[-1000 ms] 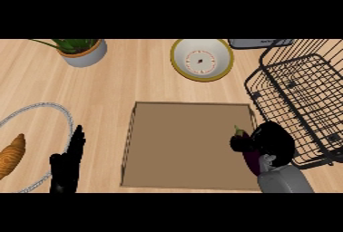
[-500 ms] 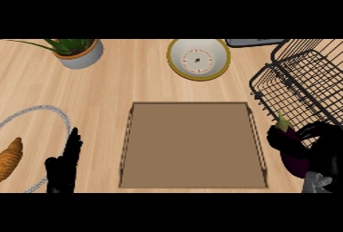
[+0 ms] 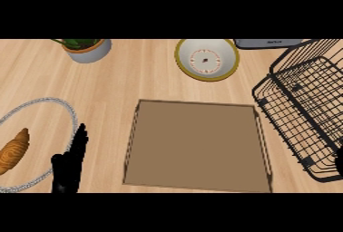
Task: Pick the eggplant from the tray and place it in the tiered basket
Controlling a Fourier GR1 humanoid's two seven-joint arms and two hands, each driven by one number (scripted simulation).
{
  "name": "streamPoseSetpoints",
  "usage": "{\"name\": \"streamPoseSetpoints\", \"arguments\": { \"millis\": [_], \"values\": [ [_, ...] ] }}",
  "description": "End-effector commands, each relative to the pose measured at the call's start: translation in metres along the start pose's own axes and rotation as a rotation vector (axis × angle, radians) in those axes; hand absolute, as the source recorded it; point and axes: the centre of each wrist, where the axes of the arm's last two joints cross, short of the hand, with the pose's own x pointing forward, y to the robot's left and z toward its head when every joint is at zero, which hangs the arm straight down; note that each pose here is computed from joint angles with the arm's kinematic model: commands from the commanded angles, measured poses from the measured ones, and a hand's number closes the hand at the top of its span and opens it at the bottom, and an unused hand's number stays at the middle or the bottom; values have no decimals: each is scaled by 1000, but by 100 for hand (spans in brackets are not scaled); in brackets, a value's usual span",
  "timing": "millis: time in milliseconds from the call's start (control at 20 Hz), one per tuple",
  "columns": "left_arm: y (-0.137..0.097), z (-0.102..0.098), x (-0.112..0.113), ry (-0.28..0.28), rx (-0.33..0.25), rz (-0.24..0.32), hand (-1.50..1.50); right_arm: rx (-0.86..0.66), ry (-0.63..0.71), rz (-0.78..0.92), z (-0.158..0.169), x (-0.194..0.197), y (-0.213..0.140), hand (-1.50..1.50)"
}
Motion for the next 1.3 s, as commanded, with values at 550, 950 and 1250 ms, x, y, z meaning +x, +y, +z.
{"name": "streamPoseSetpoints", "arguments": {
  "millis": [550, 950, 1250],
  "values": [
    [-8, 2, -3, -15, -61, -20, 0, -74, 249, 31, -54, 37, -54, 150],
    [-7, -11, 1, -7, -57, 6, 0, 26, 209, 50, -98, 50, -49, 150],
    [-9, -18, 4, -16, -69, -23, 0, 55, 228, 66, -133, 50, -9, 150]
  ]
}}
